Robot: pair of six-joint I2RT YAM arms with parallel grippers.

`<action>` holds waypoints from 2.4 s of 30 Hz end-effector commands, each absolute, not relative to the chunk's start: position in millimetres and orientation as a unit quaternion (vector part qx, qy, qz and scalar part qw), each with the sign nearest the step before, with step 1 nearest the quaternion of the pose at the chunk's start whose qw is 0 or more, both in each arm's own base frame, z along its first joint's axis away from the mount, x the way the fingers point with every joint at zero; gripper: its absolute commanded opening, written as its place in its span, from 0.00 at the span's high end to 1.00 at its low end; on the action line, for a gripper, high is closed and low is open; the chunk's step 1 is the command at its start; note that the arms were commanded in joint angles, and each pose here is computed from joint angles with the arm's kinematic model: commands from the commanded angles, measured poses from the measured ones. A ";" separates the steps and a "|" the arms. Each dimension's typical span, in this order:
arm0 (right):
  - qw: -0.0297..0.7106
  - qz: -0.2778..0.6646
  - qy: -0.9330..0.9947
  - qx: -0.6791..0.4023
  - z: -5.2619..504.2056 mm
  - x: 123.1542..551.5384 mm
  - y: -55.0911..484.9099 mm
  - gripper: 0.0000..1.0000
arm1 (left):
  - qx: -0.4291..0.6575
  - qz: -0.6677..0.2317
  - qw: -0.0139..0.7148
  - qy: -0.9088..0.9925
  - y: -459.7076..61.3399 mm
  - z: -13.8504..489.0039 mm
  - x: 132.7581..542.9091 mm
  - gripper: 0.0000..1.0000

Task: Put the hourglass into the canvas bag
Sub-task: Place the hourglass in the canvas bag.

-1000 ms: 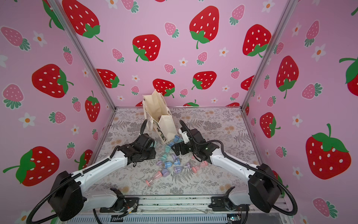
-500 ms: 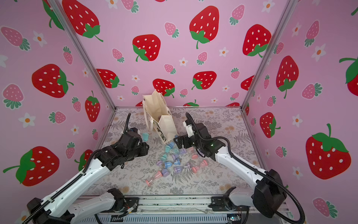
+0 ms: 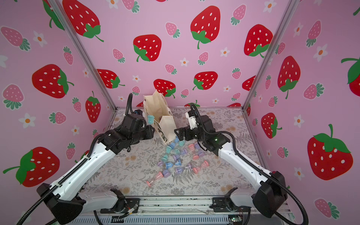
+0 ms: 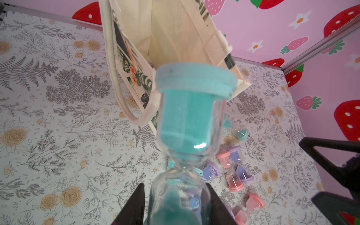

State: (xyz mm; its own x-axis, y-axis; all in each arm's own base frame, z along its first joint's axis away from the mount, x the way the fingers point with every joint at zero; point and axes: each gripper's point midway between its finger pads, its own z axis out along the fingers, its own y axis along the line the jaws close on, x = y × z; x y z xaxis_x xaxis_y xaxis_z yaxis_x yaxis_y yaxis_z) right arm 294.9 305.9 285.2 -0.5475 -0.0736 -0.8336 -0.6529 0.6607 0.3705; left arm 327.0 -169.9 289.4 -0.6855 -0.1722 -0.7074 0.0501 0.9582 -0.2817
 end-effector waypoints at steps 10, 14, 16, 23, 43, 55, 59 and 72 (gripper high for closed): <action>0.437 0.337 0.802 -0.230 303.9 324.8 312.2 0.01 | -0.069 -0.137 0.458 0.876 -181.3 337.0 409.8 0.68; 0.439 0.334 0.802 -0.227 305.1 334.5 313.9 0.01 | -0.086 -0.126 0.458 0.876 -181.2 330.4 436.1 0.68; 0.439 0.334 0.802 -0.228 305.1 338.3 315.4 0.01 | -0.093 -0.123 0.454 0.878 -181.1 325.7 448.0 0.68; 0.437 0.330 0.804 -0.231 303.0 348.2 320.9 0.01 | -0.116 -0.108 0.437 0.885 -178.8 305.1 488.1 0.68; 0.422 0.323 0.815 -0.231 282.7 363.8 328.4 0.01 | -0.119 -0.060 0.347 0.929 -184.8 198.2 555.0 0.69; 0.422 0.320 0.818 -0.226 277.6 367.1 326.9 0.01 | -0.116 -0.040 0.308 0.943 -186.1 157.0 555.2 0.54; 0.424 0.320 0.816 -0.226 280.4 367.1 325.8 0.01 | -0.114 -0.039 0.306 0.944 -186.4 156.7 555.5 0.49; 0.431 0.325 0.810 -0.227 294.1 361.1 321.1 0.01 | -0.108 -0.058 0.330 0.936 -187.8 198.4 551.0 0.41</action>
